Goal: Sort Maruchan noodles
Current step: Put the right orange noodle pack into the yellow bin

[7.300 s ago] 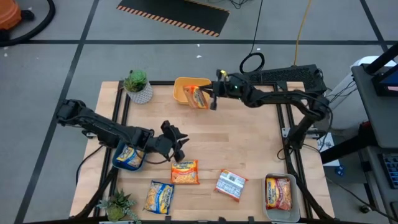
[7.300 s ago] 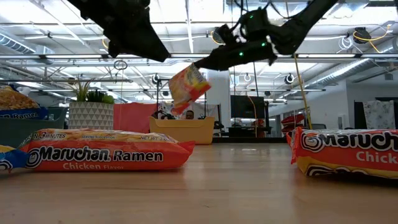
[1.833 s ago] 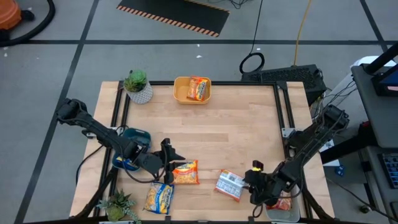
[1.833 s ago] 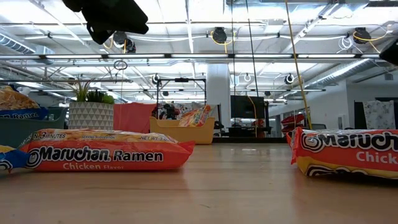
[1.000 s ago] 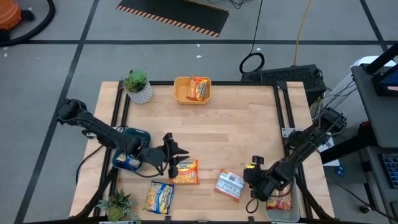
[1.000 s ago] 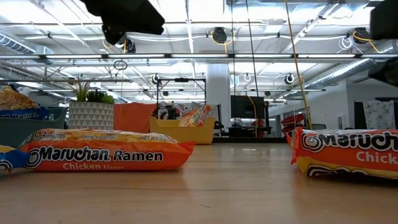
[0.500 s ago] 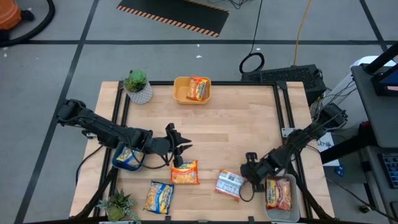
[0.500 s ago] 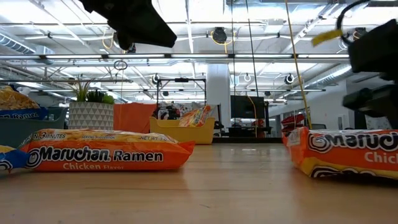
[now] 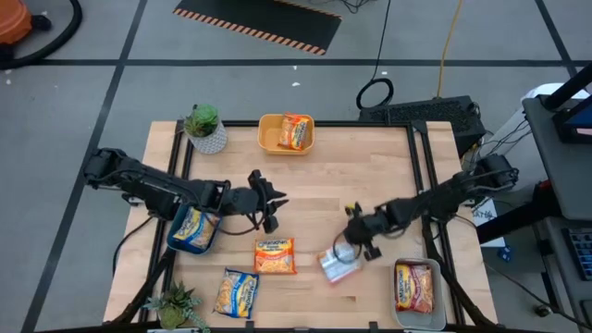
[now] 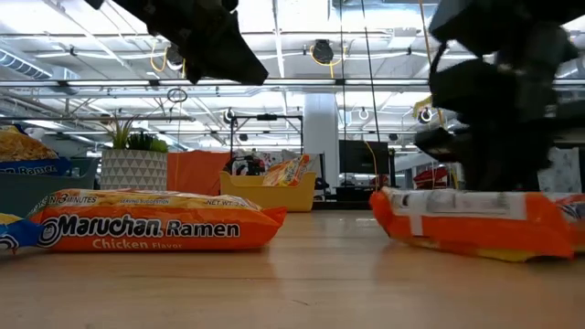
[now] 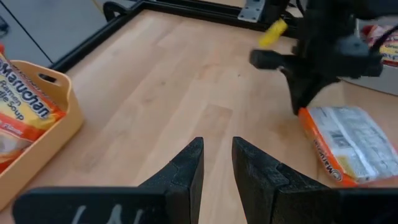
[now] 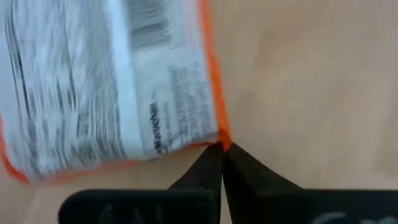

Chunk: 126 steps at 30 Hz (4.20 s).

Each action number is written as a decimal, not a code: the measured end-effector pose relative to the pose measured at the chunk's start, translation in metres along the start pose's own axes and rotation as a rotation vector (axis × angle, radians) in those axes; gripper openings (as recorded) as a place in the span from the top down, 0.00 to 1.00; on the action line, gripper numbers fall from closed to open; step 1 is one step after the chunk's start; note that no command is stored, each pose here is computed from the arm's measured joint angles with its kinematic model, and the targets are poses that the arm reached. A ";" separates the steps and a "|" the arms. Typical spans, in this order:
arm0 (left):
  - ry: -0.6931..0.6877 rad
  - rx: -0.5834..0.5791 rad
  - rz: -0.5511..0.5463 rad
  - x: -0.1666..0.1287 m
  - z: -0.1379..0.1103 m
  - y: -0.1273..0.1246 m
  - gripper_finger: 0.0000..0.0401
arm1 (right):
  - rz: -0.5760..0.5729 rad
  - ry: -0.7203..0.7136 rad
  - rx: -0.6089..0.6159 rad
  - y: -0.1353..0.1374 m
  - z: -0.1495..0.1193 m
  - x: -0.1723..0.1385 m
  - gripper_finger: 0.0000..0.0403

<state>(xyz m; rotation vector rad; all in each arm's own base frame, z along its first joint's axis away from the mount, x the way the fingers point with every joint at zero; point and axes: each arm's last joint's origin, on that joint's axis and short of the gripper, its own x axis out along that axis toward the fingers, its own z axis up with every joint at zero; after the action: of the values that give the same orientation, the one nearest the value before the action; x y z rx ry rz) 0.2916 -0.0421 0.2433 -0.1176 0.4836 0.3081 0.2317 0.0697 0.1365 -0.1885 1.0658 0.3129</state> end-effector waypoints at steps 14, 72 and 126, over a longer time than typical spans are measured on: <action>-0.072 -0.101 -0.034 0.007 0.014 0.016 0.78 | -0.419 -0.234 -0.077 -0.051 0.006 -0.075 1.00; -0.030 -0.131 -0.033 0.190 0.000 -0.011 0.45 | -0.597 -0.293 0.288 -0.080 -0.004 -0.093 1.00; 0.153 0.294 0.594 0.098 0.082 0.144 0.67 | -0.735 -0.674 0.306 -0.039 -0.055 -0.203 0.60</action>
<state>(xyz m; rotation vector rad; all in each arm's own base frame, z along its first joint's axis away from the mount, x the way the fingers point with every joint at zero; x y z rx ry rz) 0.3643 0.1347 0.2634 0.2982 0.7069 0.8079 0.1085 -0.0157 0.2892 -0.1691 0.3168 -0.4324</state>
